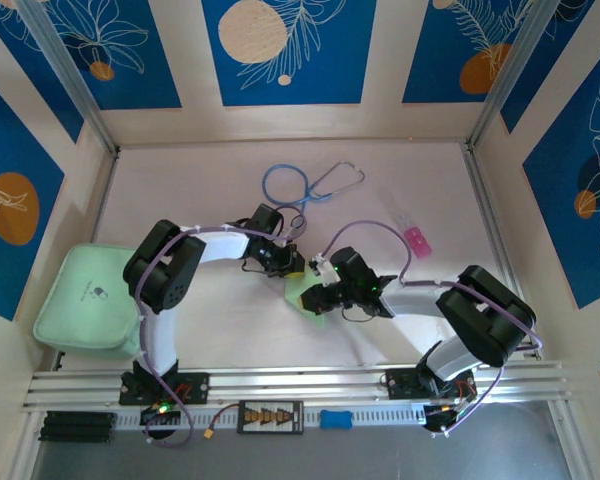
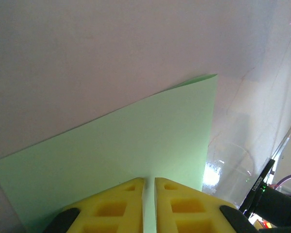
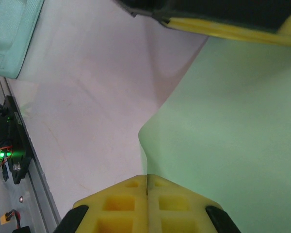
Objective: Fold a paper plane with a square sheet of paper (pick it up from the middle)
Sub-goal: Third fold the triangle at the center of the table.
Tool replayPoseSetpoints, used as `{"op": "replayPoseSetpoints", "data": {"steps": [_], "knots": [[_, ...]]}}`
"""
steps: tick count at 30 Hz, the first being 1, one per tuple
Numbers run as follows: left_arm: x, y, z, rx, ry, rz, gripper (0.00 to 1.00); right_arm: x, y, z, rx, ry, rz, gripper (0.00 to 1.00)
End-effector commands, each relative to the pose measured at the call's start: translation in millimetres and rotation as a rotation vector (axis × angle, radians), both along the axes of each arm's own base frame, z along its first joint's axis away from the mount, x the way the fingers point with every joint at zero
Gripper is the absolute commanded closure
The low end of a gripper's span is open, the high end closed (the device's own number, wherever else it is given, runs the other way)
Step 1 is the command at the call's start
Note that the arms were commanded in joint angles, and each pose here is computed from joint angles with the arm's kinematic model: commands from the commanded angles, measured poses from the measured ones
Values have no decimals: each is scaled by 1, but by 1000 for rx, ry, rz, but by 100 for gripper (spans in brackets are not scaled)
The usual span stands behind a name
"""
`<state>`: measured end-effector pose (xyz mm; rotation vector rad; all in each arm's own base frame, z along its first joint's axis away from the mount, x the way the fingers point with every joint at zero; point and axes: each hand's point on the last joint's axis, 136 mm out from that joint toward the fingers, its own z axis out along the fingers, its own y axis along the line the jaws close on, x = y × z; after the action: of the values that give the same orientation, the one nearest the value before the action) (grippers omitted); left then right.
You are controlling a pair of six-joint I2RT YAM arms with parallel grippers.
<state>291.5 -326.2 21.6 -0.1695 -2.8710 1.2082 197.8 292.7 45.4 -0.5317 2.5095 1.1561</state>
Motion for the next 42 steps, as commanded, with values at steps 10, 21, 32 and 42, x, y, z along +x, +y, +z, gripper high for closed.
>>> {"op": "replayPoseSetpoints", "data": {"steps": [10,21,32,42], "knots": [[-7,5,-9,47,15,-8,84,13,-14,-1,7,-17,-10,100],[-7,5,-6,39,14,-2,84,14,-23,-9,-7,-39,-38,100],[-7,3,-6,30,17,-2,83,19,-29,-14,-30,-58,-66,100],[-7,3,-6,29,18,1,83,22,-32,-17,-54,-91,-73,100]]}}
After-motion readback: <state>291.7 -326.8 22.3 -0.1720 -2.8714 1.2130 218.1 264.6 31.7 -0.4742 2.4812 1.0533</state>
